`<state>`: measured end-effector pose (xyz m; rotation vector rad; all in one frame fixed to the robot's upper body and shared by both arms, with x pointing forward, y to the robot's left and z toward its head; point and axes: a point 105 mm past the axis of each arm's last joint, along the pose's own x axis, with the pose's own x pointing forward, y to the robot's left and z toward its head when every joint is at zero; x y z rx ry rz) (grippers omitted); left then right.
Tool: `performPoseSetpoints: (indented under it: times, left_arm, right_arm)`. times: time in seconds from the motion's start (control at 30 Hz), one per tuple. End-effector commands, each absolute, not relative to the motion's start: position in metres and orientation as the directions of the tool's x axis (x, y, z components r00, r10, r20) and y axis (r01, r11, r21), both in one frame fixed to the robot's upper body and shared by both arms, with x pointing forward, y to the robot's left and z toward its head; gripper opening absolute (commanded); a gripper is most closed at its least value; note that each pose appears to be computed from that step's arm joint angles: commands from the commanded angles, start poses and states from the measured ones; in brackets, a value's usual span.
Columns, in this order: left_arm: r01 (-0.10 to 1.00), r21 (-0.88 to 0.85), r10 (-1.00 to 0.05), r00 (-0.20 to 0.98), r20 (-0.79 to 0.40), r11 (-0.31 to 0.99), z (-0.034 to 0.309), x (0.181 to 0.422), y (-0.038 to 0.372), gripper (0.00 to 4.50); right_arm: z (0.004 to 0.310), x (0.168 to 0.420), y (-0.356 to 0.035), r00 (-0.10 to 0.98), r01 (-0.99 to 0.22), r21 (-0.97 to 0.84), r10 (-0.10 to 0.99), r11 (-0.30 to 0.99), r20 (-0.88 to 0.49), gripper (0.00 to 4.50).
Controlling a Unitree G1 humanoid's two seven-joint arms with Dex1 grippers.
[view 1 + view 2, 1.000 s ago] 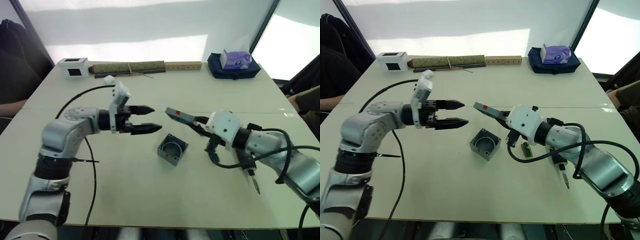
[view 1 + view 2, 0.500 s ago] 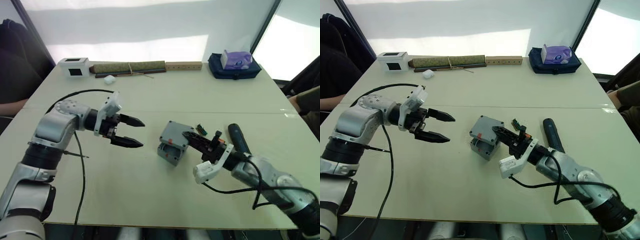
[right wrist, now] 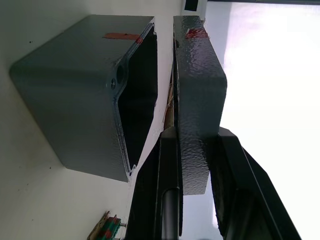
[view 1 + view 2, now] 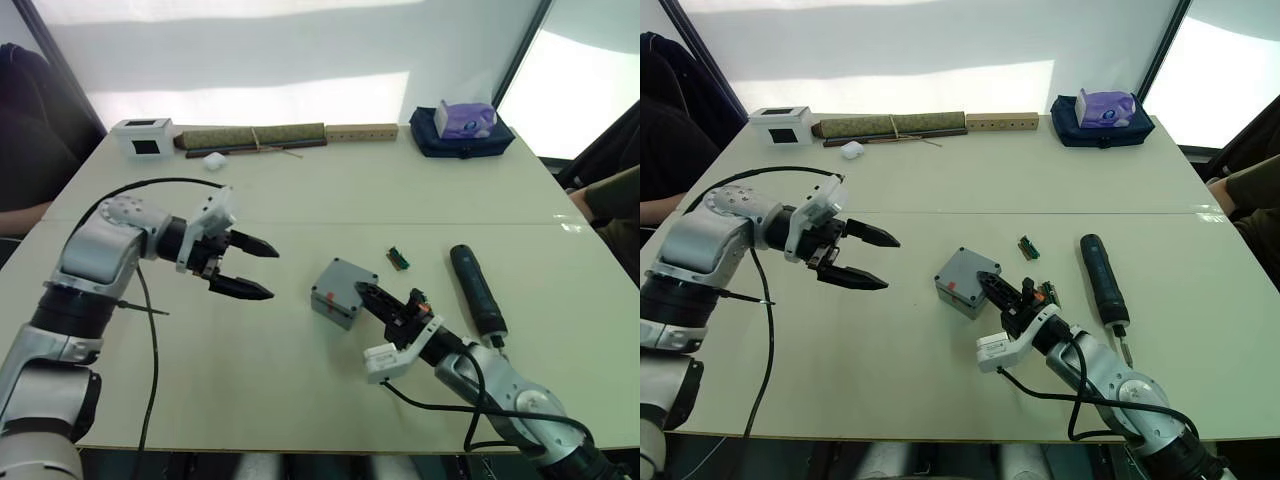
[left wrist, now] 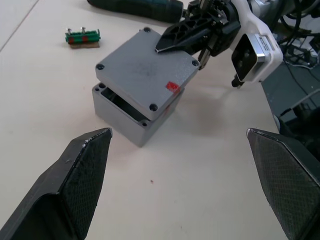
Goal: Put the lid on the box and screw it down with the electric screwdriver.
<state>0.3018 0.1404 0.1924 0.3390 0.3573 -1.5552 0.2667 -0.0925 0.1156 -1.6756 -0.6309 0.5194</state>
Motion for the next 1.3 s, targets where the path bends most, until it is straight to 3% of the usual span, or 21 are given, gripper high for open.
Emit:
performPoseSetpoints:
  times: [0.03,0.97,1.3]
  left_arm:
    - [0.999,0.041,-0.902,0.008,-0.432,-0.011,0.201,0.301,0.142,4.42]
    - [0.998,0.055,-0.903,0.034,-0.429,0.012,0.192,0.298,0.146,4.42]
    - [0.998,0.061,-0.903,0.043,-0.427,0.018,0.19,0.296,0.145,4.42]
  right_arm:
    - [0.124,0.27,-0.092,0.747,0.158,-0.979,0.664,-0.125,0.036,0.22]
    - [0.128,0.28,-0.082,0.702,0.166,-0.979,0.712,-0.116,0.035,0.22]
    - [0.113,0.28,-0.08,0.683,0.084,-0.989,0.73,-0.124,-0.034,0.22]
